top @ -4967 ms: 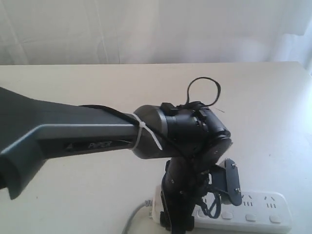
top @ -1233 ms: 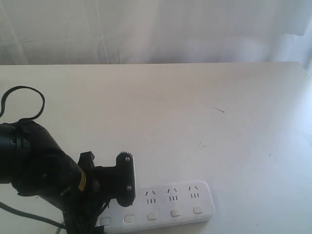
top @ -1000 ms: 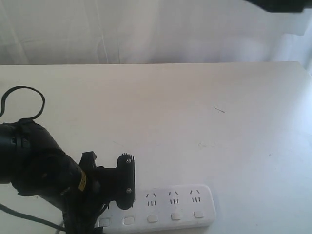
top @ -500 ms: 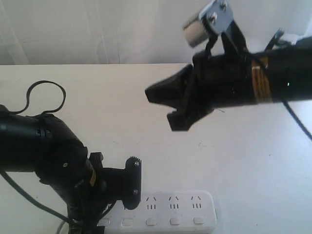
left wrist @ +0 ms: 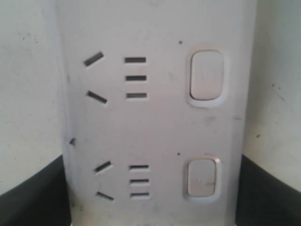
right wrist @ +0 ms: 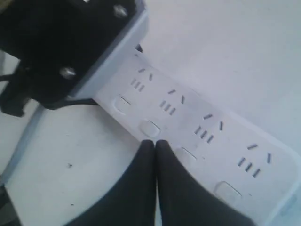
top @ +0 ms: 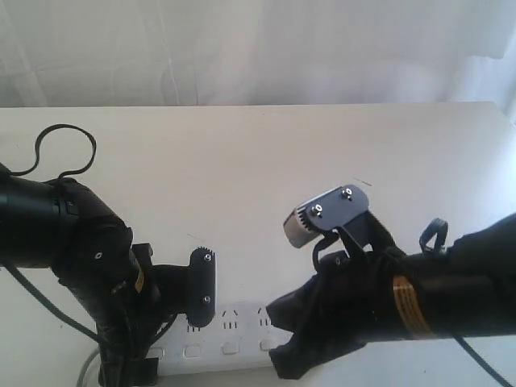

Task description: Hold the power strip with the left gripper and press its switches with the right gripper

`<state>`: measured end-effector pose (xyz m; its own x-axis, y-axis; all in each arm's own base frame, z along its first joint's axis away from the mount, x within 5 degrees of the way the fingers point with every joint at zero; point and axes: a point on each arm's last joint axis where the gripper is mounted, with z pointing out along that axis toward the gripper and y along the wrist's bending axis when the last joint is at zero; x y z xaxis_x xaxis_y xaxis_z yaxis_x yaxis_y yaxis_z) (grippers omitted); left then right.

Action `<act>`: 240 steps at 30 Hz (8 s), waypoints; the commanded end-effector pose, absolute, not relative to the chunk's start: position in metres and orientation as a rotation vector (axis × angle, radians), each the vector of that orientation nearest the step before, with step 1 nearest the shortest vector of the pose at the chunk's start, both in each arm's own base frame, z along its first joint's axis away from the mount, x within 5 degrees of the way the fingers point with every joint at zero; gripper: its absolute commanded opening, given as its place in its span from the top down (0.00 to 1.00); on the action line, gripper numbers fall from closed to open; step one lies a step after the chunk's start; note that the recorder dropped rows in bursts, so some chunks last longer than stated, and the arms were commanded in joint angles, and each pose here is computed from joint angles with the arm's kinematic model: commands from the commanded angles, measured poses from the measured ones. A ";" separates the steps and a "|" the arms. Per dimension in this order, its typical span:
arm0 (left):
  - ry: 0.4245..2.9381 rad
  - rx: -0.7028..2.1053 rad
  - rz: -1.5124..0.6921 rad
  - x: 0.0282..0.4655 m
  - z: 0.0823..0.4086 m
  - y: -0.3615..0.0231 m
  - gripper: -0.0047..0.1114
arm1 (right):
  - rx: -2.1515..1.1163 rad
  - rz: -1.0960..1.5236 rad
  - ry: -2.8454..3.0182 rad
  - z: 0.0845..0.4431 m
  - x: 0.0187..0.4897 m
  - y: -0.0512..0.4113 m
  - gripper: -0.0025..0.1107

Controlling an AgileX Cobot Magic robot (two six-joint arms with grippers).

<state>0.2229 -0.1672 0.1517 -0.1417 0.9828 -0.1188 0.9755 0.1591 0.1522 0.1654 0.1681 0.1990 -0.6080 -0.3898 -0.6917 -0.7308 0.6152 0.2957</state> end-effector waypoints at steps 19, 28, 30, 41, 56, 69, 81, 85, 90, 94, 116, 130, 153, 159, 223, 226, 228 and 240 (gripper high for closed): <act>2.287 1.886 -0.070 0.218 0.152 -0.172 0.96 | -0.887 0.642 2.145 0.216 0.165 0.189 0.98; 2.265 2.051 -0.095 0.217 0.130 -0.173 0.96 | -1.020 0.782 2.273 0.187 0.158 0.203 0.98; 2.278 2.061 -0.097 0.217 0.125 -0.173 0.96 | -1.054 0.844 2.275 0.188 0.153 0.205 0.98; 2.263 2.091 -0.103 0.226 0.123 -0.181 0.96 | -1.049 0.784 2.359 0.166 0.158 0.206 0.98; 2.257 2.088 -0.107 0.231 0.128 -0.184 0.96 | -1.076 0.713 2.391 0.151 0.165 0.209 0.98; 2.264 2.086 -0.109 0.230 0.128 -0.184 0.96 | -1.081 0.674 2.310 0.154 0.173 0.212 0.98; 2.265 2.087 -0.109 0.230 0.128 -0.184 0.96 | -1.120 0.637 2.411 0.122 0.177 0.216 0.98; 2.274 2.096 -0.113 0.229 0.128 -0.183 0.96 | -1.120 0.653 2.416 0.122 0.176 0.216 0.98; 2.274 2.096 -0.113 0.229 0.128 -0.183 0.96 | -1.140 0.647 2.407 0.122 0.175 0.216 0.98; 2.274 2.096 -0.113 0.229 0.128 -0.183 0.96 | -1.134 0.614 2.414 0.121 0.176 0.214 0.98; 2.282 2.104 -0.117 0.228 0.128 -0.183 0.96 | -1.117 0.587 2.406 0.130 0.172 0.207 0.98; 2.284 2.106 -0.118 0.228 0.128 -0.183 0.96 | -0.935 0.632 2.196 0.196 0.149 0.175 0.98; 2.293 2.116 -0.122 0.227 0.128 -0.182 0.96 | -0.964 0.499 2.431 0.137 0.170 0.191 0.98; 2.293 2.116 -0.122 0.227 0.128 -0.182 0.96 | -0.970 0.502 2.442 0.134 0.169 0.191 0.98; 2.284 2.191 0.077 0.232 0.128 -0.171 0.96 | -0.705 0.475 2.283 0.181 0.146 0.135 0.98; 2.273 2.176 0.074 0.233 0.128 -0.172 0.96 | -0.725 0.452 2.348 0.167 0.148 0.137 0.98; 2.260 2.154 0.070 0.235 0.128 -0.174 0.96 | -0.734 0.426 2.390 0.158 0.150 0.139 0.98; 2.255 2.122 0.056 0.236 0.128 -0.176 0.96 | -0.760 0.465 2.415 0.156 0.158 0.150 0.98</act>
